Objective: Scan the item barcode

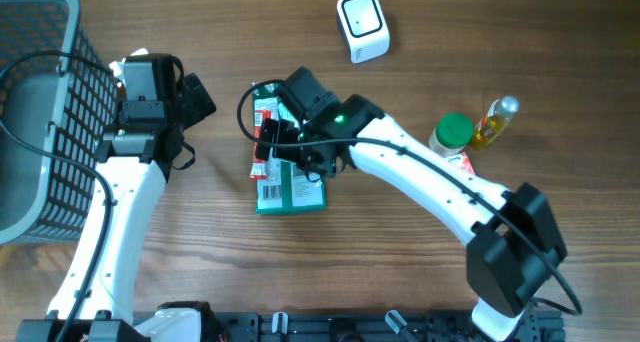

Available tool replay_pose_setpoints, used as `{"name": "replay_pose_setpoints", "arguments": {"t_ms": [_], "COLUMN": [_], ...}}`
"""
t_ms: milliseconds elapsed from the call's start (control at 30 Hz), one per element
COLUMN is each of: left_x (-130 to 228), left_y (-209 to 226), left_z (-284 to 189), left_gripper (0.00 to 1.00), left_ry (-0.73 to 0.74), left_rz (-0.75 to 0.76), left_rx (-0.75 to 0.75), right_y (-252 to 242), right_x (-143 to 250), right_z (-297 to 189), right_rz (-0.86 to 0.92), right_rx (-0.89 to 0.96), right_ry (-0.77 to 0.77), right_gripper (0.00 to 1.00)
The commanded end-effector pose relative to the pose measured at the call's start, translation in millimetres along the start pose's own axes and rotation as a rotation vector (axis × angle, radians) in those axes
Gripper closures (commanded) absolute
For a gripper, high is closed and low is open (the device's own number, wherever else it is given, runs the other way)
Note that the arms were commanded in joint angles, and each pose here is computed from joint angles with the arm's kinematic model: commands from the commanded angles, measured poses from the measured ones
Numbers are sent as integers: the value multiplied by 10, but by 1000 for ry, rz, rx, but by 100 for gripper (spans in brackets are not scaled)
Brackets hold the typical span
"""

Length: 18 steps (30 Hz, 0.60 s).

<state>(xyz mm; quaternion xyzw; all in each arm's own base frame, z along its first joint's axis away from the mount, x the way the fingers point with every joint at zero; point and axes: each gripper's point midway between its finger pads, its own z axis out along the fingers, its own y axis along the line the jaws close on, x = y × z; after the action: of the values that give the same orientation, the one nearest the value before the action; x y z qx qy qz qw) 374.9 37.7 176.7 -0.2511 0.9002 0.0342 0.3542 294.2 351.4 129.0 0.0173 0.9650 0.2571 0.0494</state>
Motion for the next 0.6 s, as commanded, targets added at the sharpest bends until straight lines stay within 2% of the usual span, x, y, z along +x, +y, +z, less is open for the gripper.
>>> {"name": "replay_pose_setpoints", "arguments": {"t_ms": [0, 33, 67, 167, 200, 267, 333, 400, 500, 567], "left_x": [-37, -37, -37, -38, -37, -37, -37, -37, -37, -37], "left_y": [23, 24, 24, 23, 23, 23, 23, 24, 23, 24], "left_z": [-3, -3, -3, -3, -3, -3, -3, -3, -3, -3], "left_gripper": [0, 0, 0, 0, 0, 0, 0, 0, 0, 0], "left_ry": [-12, -12, -12, -13, -12, -12, -12, -12, -12, -12], "left_rz": [-3, -3, -3, -4, -3, -3, -3, -3, -4, -3], "left_rx": [-11, -11, -11, -11, -11, -11, -11, -11, -11, -11], "right_y": [339, 343, 321, 0, -54, -105, -182, -235, -418, -540], "right_x": [-221, -239, -274, -569, -690, -882, -1066, -1159, -1235, -1225], "right_z": [-660, -714, -730, -668, -622, -513, -329, -35, 488, 717], "right_rz": [-353, -417, -516, -601, -669, -733, -744, -716, -654, -642], "right_rx": [-100, -102, -84, 91, 112, 149, 203, 203, 213, 227], "right_ry": [-128, -142, -161, -239, -254, -290, -324, -319, -284, -254], "right_gripper": [1, 7, 18, 24, 23, 30, 30, 35, 34, 27]}}
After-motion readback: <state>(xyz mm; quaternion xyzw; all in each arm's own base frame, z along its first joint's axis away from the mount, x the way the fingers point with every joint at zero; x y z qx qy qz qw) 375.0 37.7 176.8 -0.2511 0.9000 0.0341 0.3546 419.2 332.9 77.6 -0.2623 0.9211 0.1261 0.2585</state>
